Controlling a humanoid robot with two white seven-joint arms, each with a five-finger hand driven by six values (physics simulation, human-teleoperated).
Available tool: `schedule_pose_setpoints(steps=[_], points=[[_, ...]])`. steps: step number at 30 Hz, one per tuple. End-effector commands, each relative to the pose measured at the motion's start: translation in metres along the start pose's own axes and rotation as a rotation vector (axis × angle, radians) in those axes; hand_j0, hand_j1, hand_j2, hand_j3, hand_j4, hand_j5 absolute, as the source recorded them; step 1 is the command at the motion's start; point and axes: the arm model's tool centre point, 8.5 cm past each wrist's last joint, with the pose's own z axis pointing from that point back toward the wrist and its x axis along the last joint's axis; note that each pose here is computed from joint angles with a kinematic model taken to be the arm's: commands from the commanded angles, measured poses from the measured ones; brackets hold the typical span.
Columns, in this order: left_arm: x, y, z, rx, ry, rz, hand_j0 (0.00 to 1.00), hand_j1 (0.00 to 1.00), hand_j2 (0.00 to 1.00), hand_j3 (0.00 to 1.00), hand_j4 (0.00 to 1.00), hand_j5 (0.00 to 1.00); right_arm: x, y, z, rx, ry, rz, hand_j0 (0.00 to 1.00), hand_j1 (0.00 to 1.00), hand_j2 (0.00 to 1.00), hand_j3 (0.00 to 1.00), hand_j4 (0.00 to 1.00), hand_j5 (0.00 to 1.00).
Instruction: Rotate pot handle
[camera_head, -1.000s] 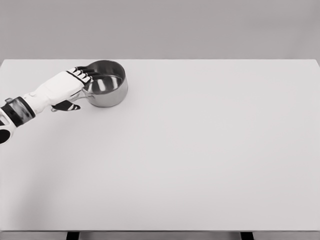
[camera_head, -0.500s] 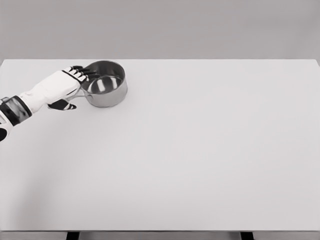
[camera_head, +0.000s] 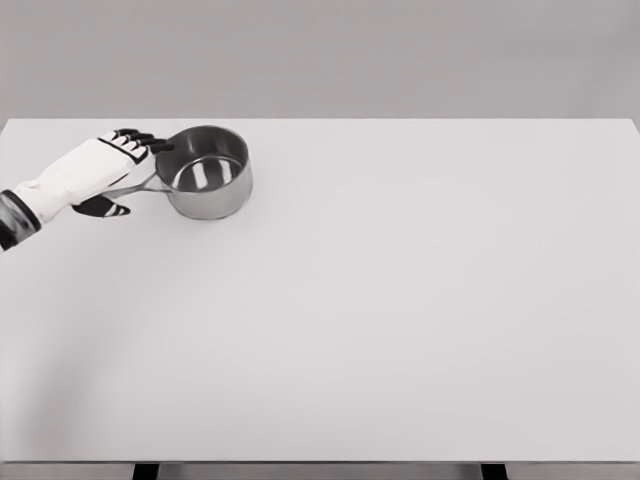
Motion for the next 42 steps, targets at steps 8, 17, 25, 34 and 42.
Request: schedule_pose_setpoints(steps=[8, 17, 25, 34, 42], points=[[-0.012, -0.001, 0.006, 0.003, 0.037, 0.02, 1.0, 1.0, 1.0, 1.0, 1.0, 1.0, 0.0, 0.0, 0.0, 0.0, 0.0, 0.0, 1.0, 1.0, 1.0, 1.0, 1.0, 1.0], [-0.018, 0.0, 0.006, 0.002, 0.053, 0.026, 1.0, 1.0, 1.0, 1.0, 1.0, 1.0, 0.0, 0.0, 0.0, 0.0, 0.0, 0.0, 1.0, 1.0, 1.0, 1.0, 1.0, 1.0], [-0.023, 0.011, 0.004, 0.021, 0.061, 0.018, 1.0, 1.0, 1.0, 1.0, 1.0, 1.0, 0.0, 0.0, 0.0, 0.0, 0.0, 0.0, 1.0, 1.0, 1.0, 1.0, 1.0, 1.0], [-0.034, 0.003, 0.009, 0.007, 0.098, 0.043, 1.0, 1.0, 1.0, 1.0, 1.0, 1.0, 0.0, 0.0, 0.0, 0.0, 0.0, 0.0, 1.0, 1.0, 1.0, 1.0, 1.0, 1.0], [-0.041, 0.002, 0.008, 0.01, 0.119, 0.061, 1.0, 1.0, 1.0, 1.0, 1.0, 1.0, 0.0, 0.0, 0.0, 0.0, 0.0, 0.0, 1.0, 1.0, 1.0, 1.0, 1.0, 1.0]])
